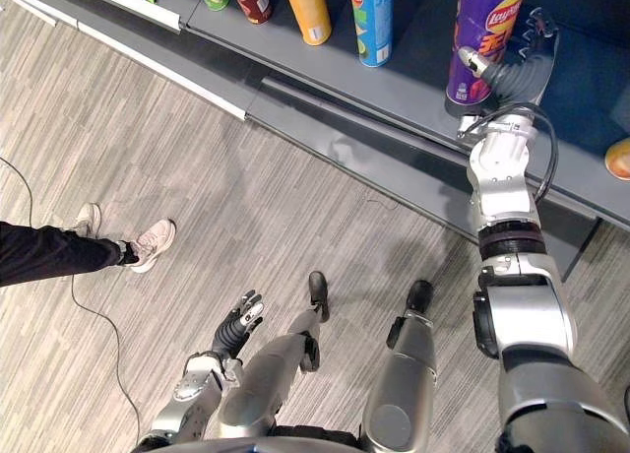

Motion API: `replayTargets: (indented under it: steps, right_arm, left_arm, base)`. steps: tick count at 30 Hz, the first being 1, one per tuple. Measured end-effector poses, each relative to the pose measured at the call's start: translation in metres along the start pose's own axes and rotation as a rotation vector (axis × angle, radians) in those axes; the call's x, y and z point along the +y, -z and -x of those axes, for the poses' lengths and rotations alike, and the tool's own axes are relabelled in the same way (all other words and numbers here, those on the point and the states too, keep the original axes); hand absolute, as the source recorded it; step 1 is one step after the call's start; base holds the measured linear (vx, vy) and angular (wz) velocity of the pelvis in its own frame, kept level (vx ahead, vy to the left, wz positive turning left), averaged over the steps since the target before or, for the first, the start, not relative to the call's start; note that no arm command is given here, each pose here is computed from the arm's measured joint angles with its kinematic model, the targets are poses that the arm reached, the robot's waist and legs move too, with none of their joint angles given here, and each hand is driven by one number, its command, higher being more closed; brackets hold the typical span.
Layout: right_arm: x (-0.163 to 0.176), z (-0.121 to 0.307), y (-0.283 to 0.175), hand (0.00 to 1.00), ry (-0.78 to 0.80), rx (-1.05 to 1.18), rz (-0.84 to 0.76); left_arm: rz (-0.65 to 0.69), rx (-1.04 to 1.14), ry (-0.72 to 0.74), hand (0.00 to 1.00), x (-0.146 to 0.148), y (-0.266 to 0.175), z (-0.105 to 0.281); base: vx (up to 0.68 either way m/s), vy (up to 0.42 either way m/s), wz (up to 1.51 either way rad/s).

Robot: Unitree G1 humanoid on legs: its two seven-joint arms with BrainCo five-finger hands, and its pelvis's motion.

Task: Put the gum and the chips on the shelf.

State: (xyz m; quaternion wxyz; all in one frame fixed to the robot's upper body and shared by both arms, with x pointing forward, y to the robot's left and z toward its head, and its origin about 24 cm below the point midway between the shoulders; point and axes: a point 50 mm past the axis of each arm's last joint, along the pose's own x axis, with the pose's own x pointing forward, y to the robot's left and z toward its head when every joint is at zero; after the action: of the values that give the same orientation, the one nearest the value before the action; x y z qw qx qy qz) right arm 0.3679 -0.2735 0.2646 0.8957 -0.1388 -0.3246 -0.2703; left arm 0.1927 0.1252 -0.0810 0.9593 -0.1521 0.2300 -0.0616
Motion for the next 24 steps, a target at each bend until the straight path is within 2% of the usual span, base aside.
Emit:
replayTargets:
  steps: [13,24]
  right_arm:
    - [0.003,-0.001,0.003,1.0,0.013,0.013,0.016]
    - [-0.001,0.001,0.01,1.0,0.043,0.011,0.026]
  left_arm:
    - [0.001,0.012,0.064,0.0,-0.023,0.013,0.001]
    - [-0.005,0.0,0.077,0.0,-0.026,0.013,0.001]
  base:
    - [0.01,-0.093,-0.02]
    - [0.04,-0.087,-0.03]
